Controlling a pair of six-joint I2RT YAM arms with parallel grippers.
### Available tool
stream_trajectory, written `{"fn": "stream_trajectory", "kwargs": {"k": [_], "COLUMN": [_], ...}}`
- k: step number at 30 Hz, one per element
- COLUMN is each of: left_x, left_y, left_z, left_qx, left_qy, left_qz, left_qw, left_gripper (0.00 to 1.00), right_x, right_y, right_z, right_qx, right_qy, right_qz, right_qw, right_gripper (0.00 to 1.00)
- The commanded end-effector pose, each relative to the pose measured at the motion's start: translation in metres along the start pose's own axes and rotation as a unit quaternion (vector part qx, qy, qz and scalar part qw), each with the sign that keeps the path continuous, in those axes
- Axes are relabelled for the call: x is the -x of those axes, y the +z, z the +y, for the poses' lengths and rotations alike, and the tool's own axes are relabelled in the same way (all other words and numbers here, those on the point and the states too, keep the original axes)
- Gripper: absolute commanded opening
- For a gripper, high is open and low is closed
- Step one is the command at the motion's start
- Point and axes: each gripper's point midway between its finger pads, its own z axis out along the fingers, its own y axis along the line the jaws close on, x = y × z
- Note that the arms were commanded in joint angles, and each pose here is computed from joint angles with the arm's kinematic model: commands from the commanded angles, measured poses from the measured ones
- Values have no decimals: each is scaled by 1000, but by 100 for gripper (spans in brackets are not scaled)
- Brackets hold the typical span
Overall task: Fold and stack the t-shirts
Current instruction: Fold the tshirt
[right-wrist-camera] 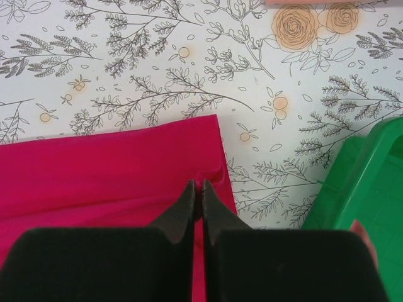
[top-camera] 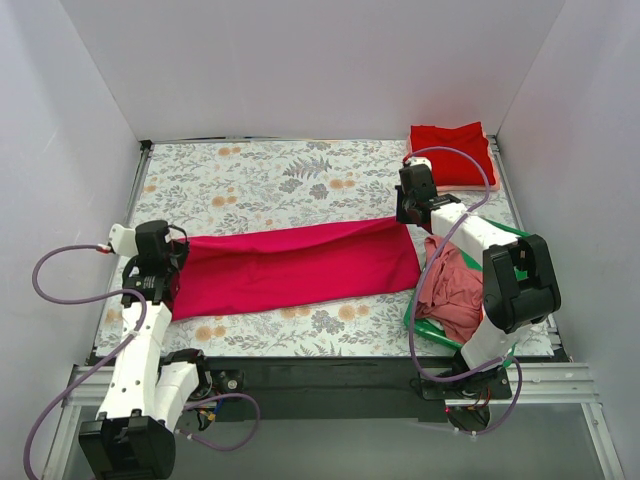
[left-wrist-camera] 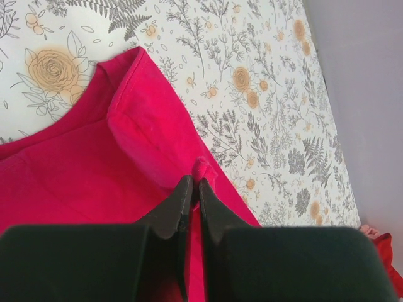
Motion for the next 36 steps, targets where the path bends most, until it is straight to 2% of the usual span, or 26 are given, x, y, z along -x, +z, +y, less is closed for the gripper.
{"fn": "stream_trajectory", "kwargs": {"k": [1,5,8,11,13,14,15,16,18,19,21,22,23,24,25,27,28,31,34,36], "left_x": [3,-17,-20,-24,-27,-27,-27,-27,-24,-22,-17,-13,-10,-9,-5,-10,-9,-37,-68,-75], "left_y": [-5,-1,-4,-6,-7,-9,-10,-12,-16,-19,-24,-25,-26,-27,-27,-24,-17,1,25,38], "left_z": [5,29,45,65,76,78,79,84,85,88,86,79,71,65,54,31,14,-10,-17,-19], "left_qx": [13,32,52,84,104,109,112,123,126,135,135,123,108,100,80,32,1,-43,-35,-20], "left_qy": [-26,-49,-78,-106,-114,-118,-127,-127,-134,-138,-151,-148,-150,-150,-144,-118,-114,-94,-71,-53], "left_qz": [-8,8,-1,-11,-12,-13,-14,-13,-19,-23,-30,-33,-32,-27,-26,1,6,76,146,167], "left_qw": [1000,998,996,991,988,987,985,984,983,981,979,981,982,983,986,993,993,992,986,984], "left_gripper": [0,0,0,0,11,16,22,33,48,60,69,72,73,75,77,87,87,89,89,90], "right_x": [6,-12,-26,-39,-43,-44,-45,-42,-38,-32,-25,-15,-9,-13,1,1,-5,-13,-30,-35], "right_y": [-10,-4,1,5,5,5,4,2,-3,-9,-17,-28,-34,-40,-61,-80,-98,-133,-157,-164], "right_z": [-4,-3,-5,-6,-6,-8,-9,-12,-14,-9,1,18,31,41,73,99,126,193,259,290], "right_qx": [-4,0,-4,-7,-6,-9,-13,-20,-23,-6,28,79,116,151,239,307,361,460,534,557], "right_qy": [1,3,7,5,4,6,6,7,3,0,-16,-19,-24,-27,-35,-44,-69,-133,-178,-191], "right_qz": [-14,8,25,41,47,48,49,44,40,35,25,10,-1,-5,-37,-56,-64,-80,-65,-62], "right_qw": [1000,1000,1000,999,999,999,999,999,999,999,999,997,993,988,970,949,928,874,824,806], "right_gripper": [1,1,2,9,21,31,49,55,61,63,71,74,84,98,98,98,98,98,98,98]}}
